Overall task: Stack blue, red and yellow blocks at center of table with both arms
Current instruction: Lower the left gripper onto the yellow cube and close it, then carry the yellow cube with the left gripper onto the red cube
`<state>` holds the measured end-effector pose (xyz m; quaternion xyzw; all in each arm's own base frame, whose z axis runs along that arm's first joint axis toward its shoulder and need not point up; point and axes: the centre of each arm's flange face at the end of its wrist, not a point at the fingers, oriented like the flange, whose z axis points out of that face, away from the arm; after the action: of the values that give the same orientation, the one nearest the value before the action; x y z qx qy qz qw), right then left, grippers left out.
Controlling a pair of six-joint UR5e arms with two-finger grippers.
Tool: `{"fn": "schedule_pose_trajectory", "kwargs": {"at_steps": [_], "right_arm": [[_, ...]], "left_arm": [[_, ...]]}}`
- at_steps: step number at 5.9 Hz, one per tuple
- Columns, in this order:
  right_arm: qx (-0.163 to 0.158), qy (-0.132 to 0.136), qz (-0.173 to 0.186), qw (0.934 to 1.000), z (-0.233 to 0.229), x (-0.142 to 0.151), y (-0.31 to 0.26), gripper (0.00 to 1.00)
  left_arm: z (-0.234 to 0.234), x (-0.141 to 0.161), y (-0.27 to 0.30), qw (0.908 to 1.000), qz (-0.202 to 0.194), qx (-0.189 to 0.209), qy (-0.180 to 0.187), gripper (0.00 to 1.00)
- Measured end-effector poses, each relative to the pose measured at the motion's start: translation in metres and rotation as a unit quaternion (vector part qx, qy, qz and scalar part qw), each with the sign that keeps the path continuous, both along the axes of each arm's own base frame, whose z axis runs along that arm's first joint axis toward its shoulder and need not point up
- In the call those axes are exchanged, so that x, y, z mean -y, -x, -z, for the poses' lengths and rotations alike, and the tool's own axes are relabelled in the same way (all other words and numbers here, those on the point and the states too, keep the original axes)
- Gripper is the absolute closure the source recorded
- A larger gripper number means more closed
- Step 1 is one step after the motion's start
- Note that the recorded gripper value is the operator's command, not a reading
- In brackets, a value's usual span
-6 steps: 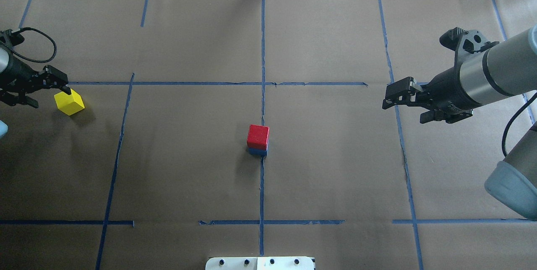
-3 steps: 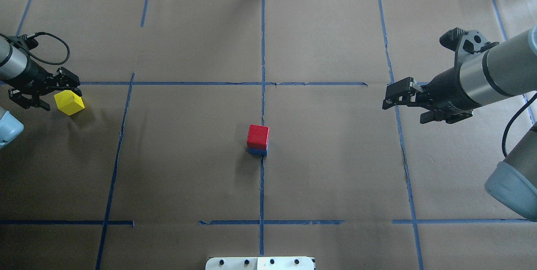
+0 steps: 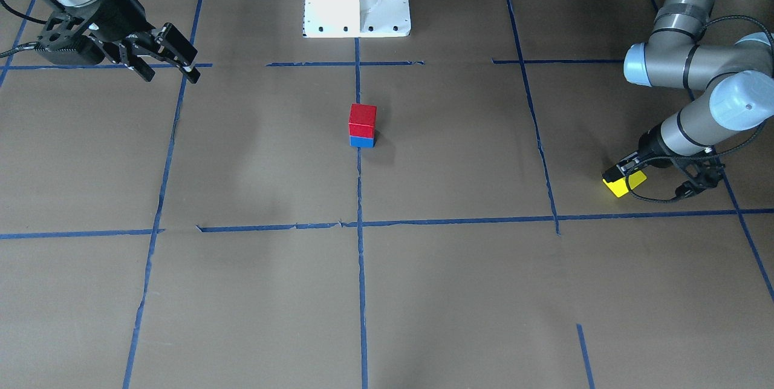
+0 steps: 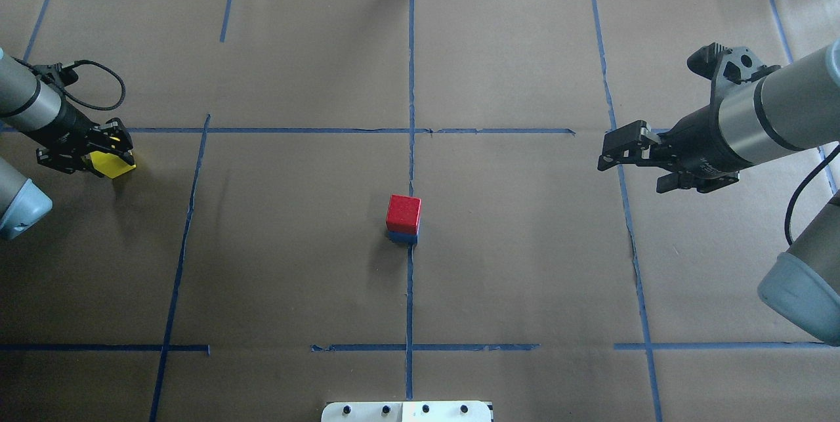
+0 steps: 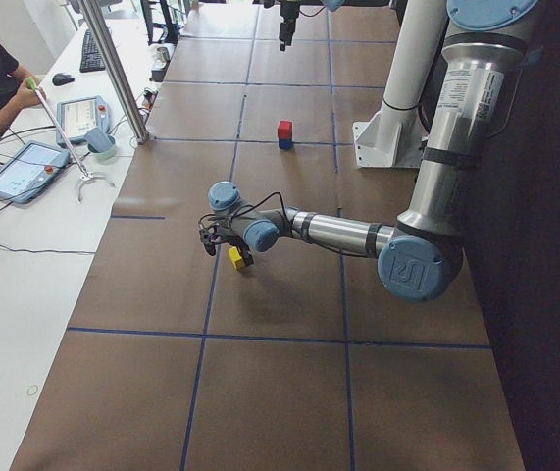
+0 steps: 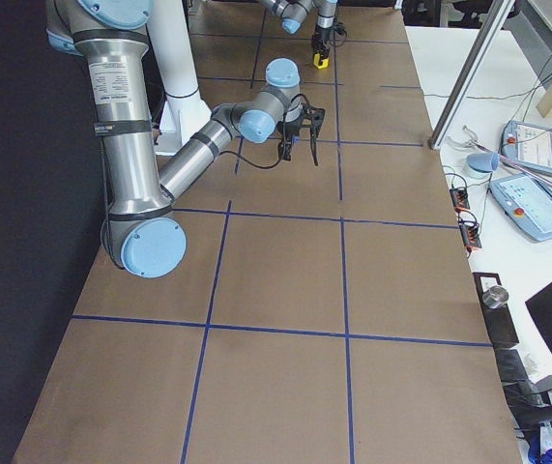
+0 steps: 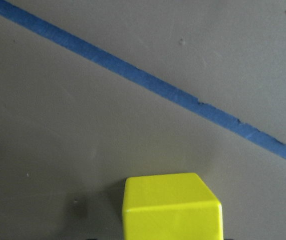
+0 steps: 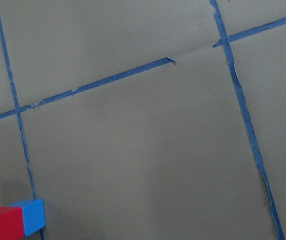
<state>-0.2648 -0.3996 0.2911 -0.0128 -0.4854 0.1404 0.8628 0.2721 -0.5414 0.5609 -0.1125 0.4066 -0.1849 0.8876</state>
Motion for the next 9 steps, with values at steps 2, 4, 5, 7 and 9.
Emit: {"fn": "schedule_pose_trajectory", "kwargs": {"at_steps": [2,4,5,7,9], "right_arm": [[-0.002,0.002,0.0,1.0,-0.002,0.0,0.0,0.0],[-0.002,0.003,0.0,1.0,-0.003,0.0,0.0,0.0],[-0.002,0.004,0.0,1.0,-0.004,0.0,0.0,0.0],[-0.004,0.006,0.001,1.0,-0.006,0.002,0.0,0.0],[-0.004,0.006,0.0,1.0,-0.006,0.003,0.0,0.0]], "left_arm": [[0.052,0.017,0.012,0.9968,-0.014,-0.024,-0.075,1.0],[0.166,0.021,-0.05,0.9808,-0.063,-0.07,-0.17,1.0],[0.225,0.005,-0.104,0.9732,-0.092,-0.078,-0.196,1.0],[0.348,-0.045,-0.203,0.9677,-0.127,-0.025,-0.216,1.0],[0.418,-0.079,-0.238,0.9602,-0.15,-0.019,-0.235,1.0]]}}
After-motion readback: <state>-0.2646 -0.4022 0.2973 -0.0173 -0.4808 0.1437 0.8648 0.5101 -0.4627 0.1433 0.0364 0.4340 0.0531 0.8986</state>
